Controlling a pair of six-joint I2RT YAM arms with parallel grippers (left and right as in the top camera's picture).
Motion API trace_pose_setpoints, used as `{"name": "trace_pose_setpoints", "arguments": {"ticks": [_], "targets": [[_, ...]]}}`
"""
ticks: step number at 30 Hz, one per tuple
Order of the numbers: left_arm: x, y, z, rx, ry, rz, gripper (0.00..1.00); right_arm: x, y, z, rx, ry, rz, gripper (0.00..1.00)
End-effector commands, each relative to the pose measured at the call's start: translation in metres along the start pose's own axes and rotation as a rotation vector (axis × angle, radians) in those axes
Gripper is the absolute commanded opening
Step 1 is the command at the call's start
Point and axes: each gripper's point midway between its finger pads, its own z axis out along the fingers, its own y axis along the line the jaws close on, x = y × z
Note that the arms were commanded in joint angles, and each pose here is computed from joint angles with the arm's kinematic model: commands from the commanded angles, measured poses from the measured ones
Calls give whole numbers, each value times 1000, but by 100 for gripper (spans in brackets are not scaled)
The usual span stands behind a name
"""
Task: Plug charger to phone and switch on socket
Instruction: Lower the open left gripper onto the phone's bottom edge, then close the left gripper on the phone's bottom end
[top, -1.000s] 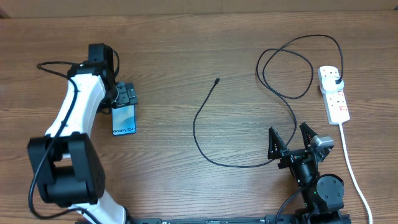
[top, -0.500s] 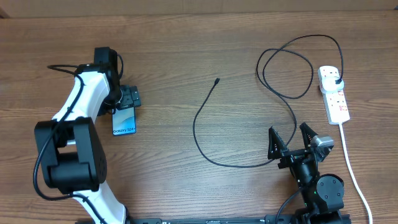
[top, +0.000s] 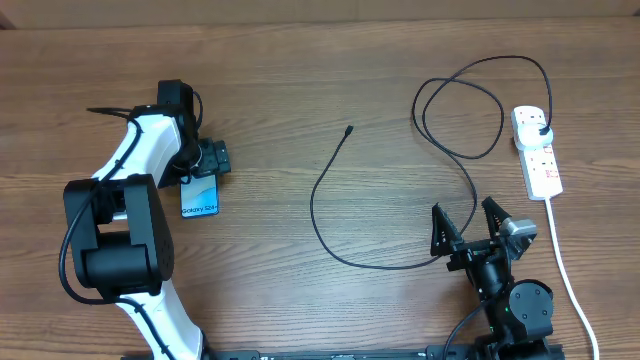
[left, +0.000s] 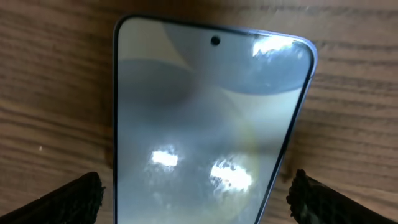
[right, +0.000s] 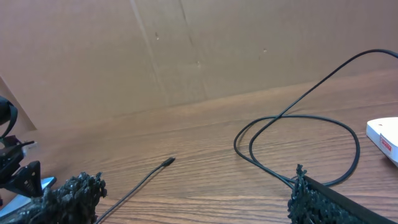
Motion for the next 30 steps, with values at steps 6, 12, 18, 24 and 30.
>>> {"name": "trace_pose_setpoints", "arguments": {"ticks": [6, 12, 18, 24, 30], "targets": [[3, 2, 13, 12, 17, 8, 96, 1, 0, 0, -1, -6, -2, 100], [1, 2, 14, 15, 7, -4, 97, 1, 0, 0, -1, -6, -2, 100], [-2, 1, 17, 19, -15, -26, 96, 1, 0, 0, -1, -6, -2, 100], [1, -2, 23, 38, -17, -31, 95, 1, 0, 0, -1, -6, -2, 100], [7, 1, 29, 24, -10, -30, 94, 1, 0, 0, -1, -6, -2, 100]]}}
